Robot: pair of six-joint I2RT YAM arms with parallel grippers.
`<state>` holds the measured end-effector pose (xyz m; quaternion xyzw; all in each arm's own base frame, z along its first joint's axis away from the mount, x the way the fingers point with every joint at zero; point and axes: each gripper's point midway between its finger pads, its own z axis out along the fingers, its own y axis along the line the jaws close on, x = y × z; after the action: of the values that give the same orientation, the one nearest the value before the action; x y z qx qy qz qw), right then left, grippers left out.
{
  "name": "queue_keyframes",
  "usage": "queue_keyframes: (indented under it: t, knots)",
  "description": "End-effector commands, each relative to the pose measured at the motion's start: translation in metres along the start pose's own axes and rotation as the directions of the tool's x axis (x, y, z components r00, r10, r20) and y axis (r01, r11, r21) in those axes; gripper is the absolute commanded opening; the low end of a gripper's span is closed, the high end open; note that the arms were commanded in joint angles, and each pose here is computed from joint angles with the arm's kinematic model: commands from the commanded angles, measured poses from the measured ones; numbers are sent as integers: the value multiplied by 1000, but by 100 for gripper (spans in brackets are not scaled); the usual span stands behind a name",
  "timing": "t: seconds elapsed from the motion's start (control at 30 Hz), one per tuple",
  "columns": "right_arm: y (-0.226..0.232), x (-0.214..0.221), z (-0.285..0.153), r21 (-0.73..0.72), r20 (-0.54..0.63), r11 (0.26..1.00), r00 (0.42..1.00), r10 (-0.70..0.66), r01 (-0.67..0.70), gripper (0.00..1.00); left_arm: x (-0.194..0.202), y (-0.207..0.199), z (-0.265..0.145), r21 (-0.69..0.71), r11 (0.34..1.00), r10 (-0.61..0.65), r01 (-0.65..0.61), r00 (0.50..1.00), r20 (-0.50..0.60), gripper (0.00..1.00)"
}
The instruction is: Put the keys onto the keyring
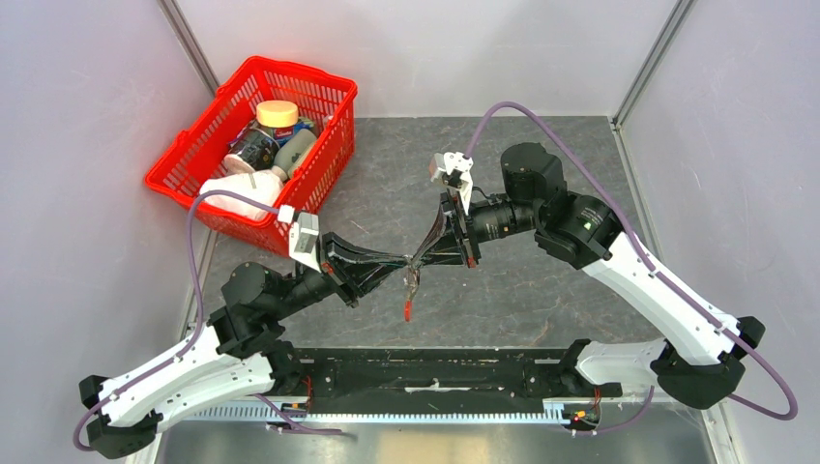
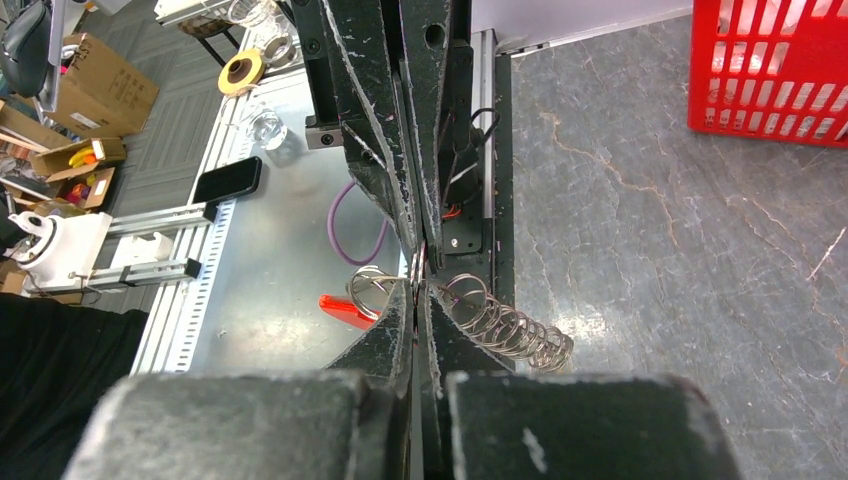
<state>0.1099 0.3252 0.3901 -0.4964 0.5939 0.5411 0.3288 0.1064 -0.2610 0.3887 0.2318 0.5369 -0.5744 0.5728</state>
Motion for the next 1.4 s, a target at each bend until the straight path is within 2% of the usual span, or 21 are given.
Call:
queue_keyframes:
  t: [0.0,0.1,0.2,0.4,0.57,1.0,1.37]
  knots:
    - [8,-6,-2,-28,18,999,999,-29,30,0,-29,-14,2,45,999,-9,5,995,97,2]
    - [8,-8,-4,-10,16,999,999,-31,31,0,-28,-16,1,56,998,-8,2,996,92,2]
    - [10,-6,-8,-3,-2,1000,1000,-17,17,0,-17,-21,0,83,996,7,-8,1000,17,2]
    - [20,11,-13,-33,-48,999,999,16,-18,0,1,-37,-10,141,990,14,9,987,-159,30]
    - [29,34,-18,-65,-124,995,990,64,-73,0,14,-39,-21,152,988,38,2,964,-262,46]
    - [45,67,-21,-173,-227,977,970,86,-127,0,46,-35,-15,150,987,11,59,906,-424,47]
    - [39,77,-8,-171,-263,974,960,100,-149,0,54,-42,-8,181,975,-35,128,896,-443,46]
